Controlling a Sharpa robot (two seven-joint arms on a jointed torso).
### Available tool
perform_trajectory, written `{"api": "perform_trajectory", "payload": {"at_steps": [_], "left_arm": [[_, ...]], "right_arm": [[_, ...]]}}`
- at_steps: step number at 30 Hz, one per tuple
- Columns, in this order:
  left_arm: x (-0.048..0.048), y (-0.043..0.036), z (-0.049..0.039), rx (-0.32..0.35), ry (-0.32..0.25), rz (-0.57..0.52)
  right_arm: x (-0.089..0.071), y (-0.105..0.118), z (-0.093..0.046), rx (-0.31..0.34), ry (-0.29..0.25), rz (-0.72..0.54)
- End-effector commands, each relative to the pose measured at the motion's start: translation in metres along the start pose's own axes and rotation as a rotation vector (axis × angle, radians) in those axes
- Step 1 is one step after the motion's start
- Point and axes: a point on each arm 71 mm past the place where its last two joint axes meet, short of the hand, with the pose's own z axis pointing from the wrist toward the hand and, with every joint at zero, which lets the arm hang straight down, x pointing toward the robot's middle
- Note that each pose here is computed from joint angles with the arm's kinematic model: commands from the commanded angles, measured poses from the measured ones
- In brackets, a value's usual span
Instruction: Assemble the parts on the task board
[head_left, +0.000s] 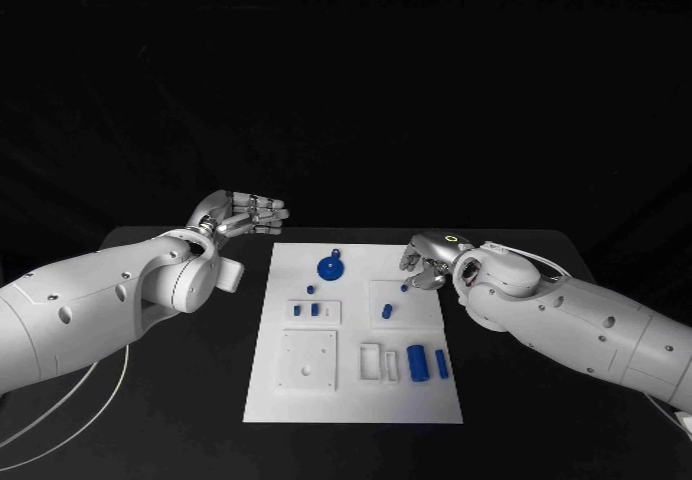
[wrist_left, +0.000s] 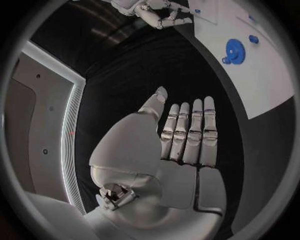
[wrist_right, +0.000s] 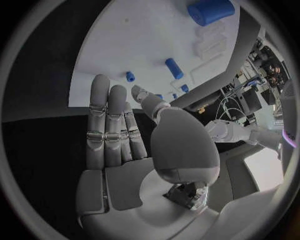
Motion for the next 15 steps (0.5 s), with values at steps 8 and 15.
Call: {"api": "perform_trajectory", "payload": {"at_steps": [8,15], "left_arm": [[0.0026,-0.0031,0.0006,0.019,-0.003,-0.04],[0.0029,-0.003,0.0007,0.018,0.0,-0.042]], "right_arm": [[0.007,0.005,0.0,0.006,0.011,-0.044],[0.013,0.006,0.0,0.011,0.029,-0.054]]}}
